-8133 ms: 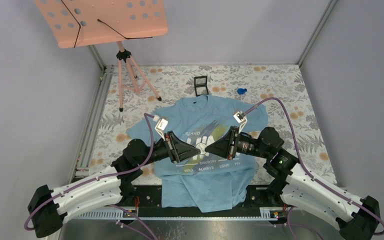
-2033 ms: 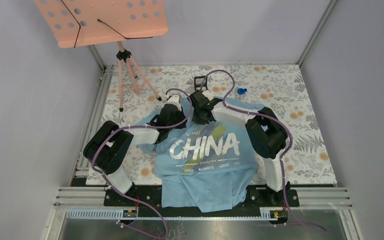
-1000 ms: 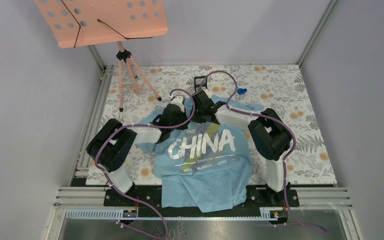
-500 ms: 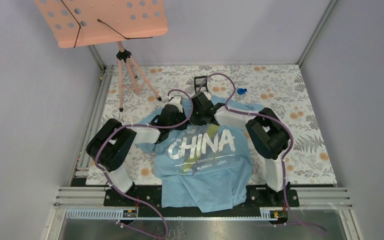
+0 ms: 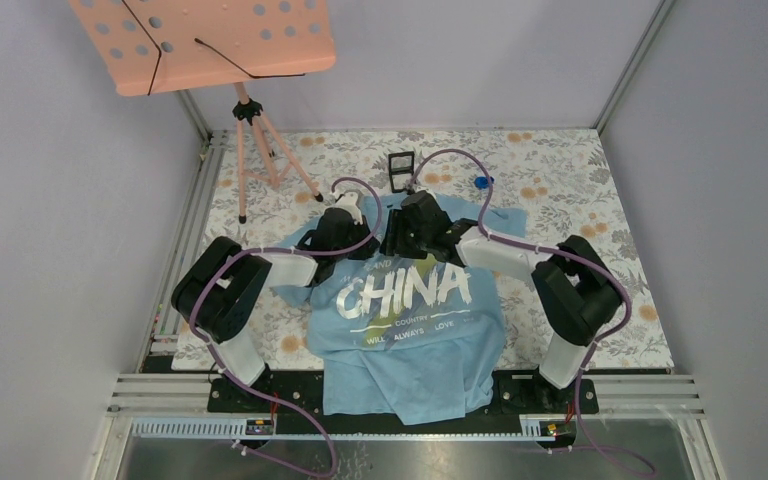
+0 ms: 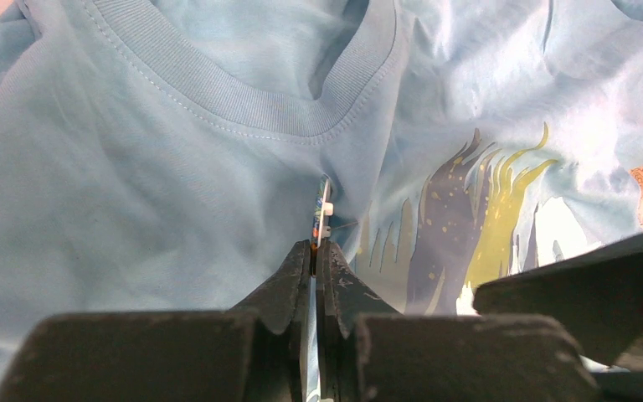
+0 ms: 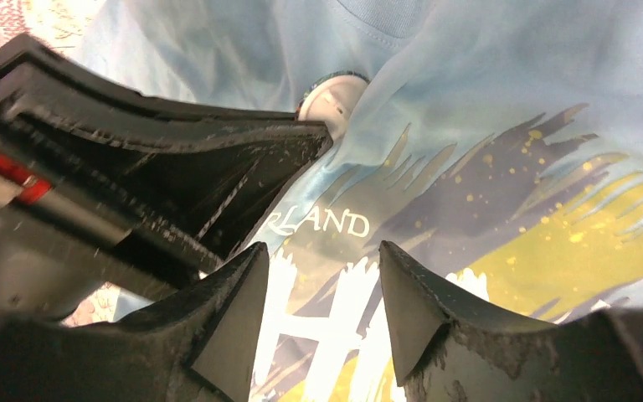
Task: Pin the brooch onto the clothing
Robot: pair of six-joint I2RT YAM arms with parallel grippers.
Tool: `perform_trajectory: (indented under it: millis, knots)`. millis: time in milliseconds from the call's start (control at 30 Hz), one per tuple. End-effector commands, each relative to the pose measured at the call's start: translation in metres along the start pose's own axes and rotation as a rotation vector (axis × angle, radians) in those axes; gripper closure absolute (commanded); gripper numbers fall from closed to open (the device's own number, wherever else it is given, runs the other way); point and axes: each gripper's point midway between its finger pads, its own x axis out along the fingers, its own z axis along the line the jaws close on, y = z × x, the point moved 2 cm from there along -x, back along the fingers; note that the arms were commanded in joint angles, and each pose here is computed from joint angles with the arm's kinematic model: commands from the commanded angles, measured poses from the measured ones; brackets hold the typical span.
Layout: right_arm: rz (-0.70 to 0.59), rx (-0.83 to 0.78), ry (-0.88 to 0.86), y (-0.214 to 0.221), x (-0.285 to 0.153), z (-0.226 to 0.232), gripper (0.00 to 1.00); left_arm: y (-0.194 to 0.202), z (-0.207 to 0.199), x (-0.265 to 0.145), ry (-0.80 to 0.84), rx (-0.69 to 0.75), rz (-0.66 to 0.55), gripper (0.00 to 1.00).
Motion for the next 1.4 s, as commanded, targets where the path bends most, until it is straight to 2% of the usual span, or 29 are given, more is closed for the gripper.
perform_trajectory:
  millis: [0,400,833,1033,1167,1367]
  knots:
    - [-0.079,-0.029,-0.056,-0.01,-0.018,0.008,0.41,-0.018,-0.015,-0.003,0.086,-0.003,-0.059,1.0]
    - [-0.108,-0.015,0.049,-0.006,-0.014,-0.027,0.4,-0.033,-0.044,-0.016,0.266,0.032,-0.118,1.0]
    - [-0.193,0.026,0.147,-0.002,-0.024,-0.06,0.47,-0.05,-0.07,-0.034,0.43,0.024,-0.159,1.0]
    - [-0.24,-0.016,0.025,-0.005,-0.029,-0.049,0.38,-0.059,-0.076,-0.044,0.495,-0.011,-0.17,1.0]
    - [-0.283,-0.068,-0.079,-0.007,-0.032,-0.039,0.33,-0.059,-0.072,-0.044,0.482,-0.027,-0.147,1.0]
    - [-0.317,-0.125,-0.28,-0.009,-0.041,-0.008,0.3,-0.059,-0.067,-0.047,0.469,-0.046,-0.136,1.0]
